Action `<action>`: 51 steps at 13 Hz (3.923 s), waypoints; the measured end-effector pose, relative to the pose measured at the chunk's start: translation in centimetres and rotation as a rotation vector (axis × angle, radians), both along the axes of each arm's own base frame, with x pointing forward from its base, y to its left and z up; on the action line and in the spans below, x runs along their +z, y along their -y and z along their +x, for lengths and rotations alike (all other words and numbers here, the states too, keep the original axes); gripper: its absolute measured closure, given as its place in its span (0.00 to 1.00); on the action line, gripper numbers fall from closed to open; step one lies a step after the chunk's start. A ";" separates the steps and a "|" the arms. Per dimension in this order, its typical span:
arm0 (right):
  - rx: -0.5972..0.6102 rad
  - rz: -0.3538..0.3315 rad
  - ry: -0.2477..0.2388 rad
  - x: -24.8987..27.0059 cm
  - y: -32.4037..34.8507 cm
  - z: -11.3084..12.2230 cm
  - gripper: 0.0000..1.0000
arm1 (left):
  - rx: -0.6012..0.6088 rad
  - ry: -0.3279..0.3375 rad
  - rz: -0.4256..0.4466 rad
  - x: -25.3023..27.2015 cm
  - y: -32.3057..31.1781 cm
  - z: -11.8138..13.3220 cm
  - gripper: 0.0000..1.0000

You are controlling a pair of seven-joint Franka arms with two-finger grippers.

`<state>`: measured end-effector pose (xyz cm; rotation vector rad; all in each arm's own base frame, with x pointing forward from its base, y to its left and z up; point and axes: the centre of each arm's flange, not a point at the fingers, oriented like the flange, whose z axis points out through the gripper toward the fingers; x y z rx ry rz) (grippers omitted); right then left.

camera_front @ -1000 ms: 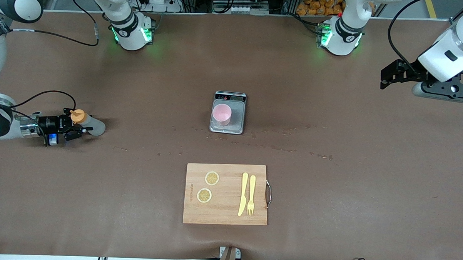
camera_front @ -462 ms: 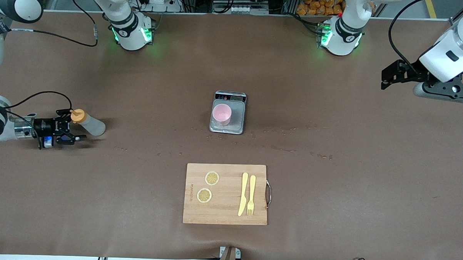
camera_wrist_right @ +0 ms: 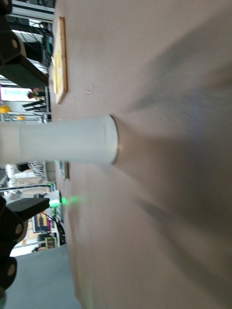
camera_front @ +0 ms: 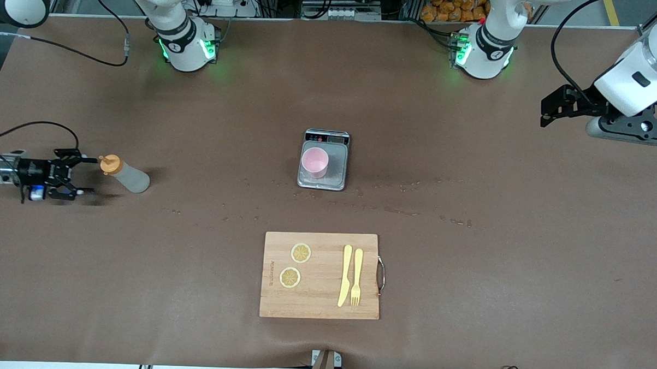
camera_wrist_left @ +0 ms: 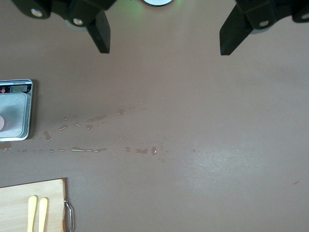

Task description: Add sauce to pink cup with both arms

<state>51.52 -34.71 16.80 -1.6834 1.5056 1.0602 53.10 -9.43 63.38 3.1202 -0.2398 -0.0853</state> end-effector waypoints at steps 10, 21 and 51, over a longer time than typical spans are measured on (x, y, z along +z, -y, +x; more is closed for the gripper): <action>0.430 -0.127 0.102 15.1 -11.6 11.0 0.00 | 0.000 0.000 0.000 0.0 0.1 0.0 0.00; 0.838 -0.372 0.238 30.3 -34.2 13.1 0.00 | 0.004 -0.001 0.000 0.0 -0.1 0.0 0.00; 1.256 -0.686 0.910 44.7 -32.5 4.5 0.00 | 0.028 0.004 -0.001 0.1 -1.3 0.3 0.00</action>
